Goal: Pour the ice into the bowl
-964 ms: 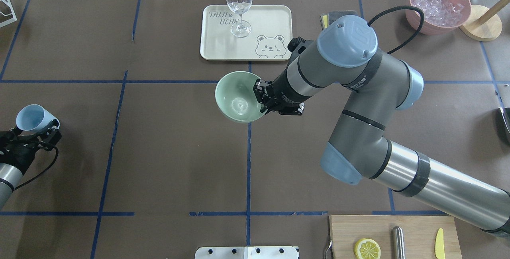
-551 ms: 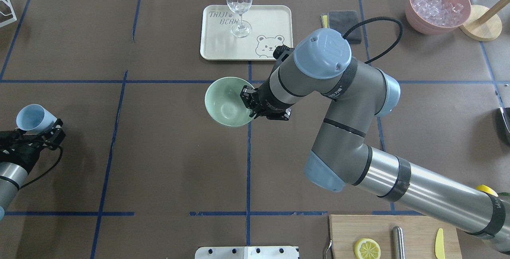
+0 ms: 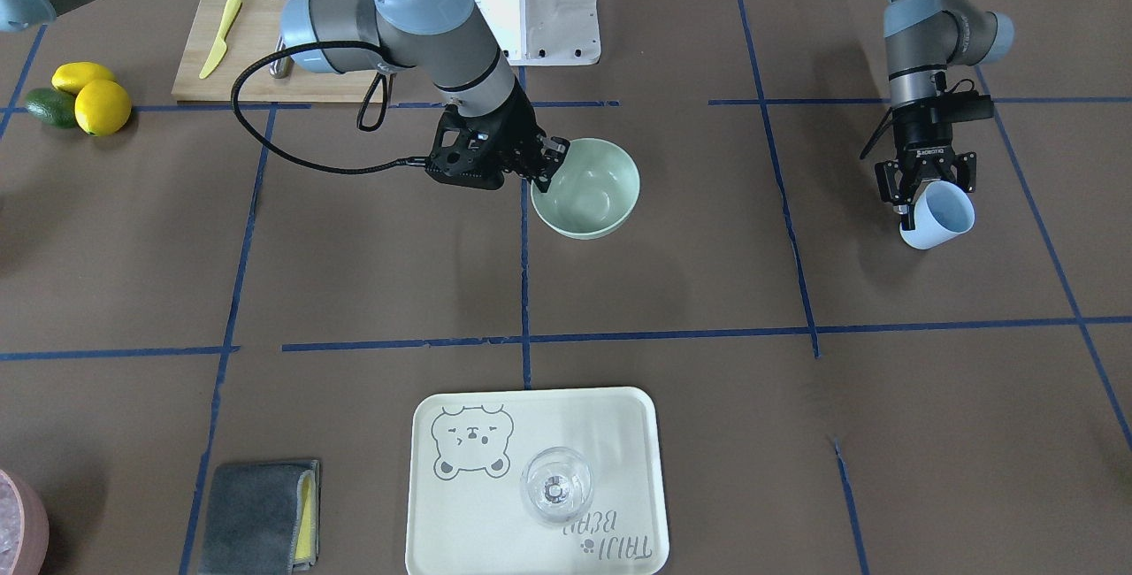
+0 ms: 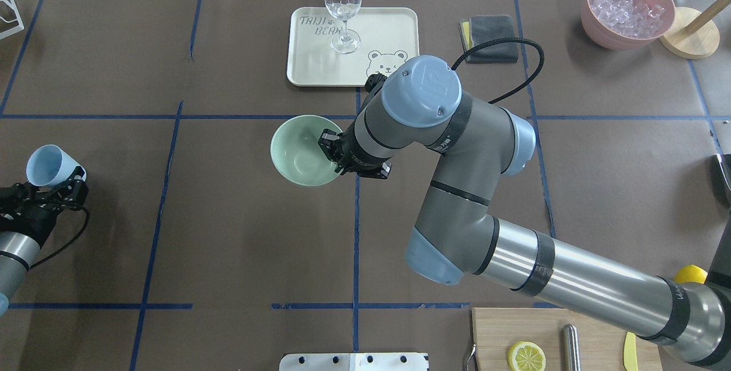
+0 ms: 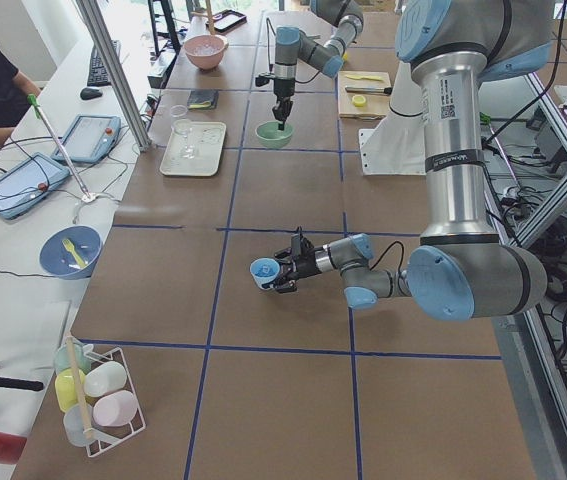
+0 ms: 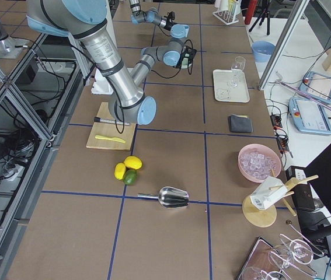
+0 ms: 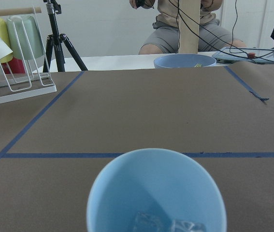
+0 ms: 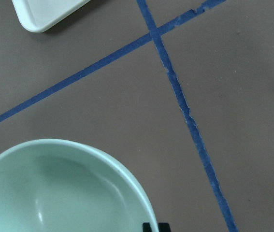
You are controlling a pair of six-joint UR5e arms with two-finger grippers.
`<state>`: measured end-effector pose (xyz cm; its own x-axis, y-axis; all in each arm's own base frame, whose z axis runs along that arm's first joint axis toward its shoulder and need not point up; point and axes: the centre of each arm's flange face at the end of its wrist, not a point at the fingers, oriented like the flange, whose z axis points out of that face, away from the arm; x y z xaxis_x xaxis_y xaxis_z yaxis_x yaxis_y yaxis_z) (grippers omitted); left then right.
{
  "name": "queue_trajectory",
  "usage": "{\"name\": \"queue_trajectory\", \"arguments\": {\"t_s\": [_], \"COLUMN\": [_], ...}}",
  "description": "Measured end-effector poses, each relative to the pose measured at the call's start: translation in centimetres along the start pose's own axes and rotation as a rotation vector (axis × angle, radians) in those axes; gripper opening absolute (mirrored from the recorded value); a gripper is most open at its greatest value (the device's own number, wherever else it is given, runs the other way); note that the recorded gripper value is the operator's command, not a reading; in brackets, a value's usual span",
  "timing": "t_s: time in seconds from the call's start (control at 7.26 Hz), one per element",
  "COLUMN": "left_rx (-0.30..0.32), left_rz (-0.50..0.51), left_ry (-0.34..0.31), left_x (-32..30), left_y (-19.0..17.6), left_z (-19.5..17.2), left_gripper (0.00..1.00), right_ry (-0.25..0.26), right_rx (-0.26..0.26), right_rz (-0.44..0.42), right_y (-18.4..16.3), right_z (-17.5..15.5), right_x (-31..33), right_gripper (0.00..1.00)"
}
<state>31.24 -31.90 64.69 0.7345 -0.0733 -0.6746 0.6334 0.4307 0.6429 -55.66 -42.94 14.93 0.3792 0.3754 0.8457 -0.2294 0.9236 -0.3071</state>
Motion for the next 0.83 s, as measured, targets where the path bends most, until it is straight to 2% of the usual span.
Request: {"name": "queue_trajectory", "arguments": {"t_s": [0.41, 0.83], "left_rx": [0.032, 0.074], "left_rz": [0.024, 0.014], "left_ry": [0.034, 0.096], "left_x": [2.4, 5.7], "left_y": [-3.6, -8.1], "left_z": [-0.6, -2.4], "left_gripper": [0.0, 0.0], "right_ry": [0.012, 0.07], "right_rx": [0.023, 0.07], "right_rz": [-0.006, -0.023], "right_y": [2.0, 4.7], "right_z": [2.5, 8.4], "right_x": [-1.8, -6.0], "right_gripper": [0.0, 0.0]}}
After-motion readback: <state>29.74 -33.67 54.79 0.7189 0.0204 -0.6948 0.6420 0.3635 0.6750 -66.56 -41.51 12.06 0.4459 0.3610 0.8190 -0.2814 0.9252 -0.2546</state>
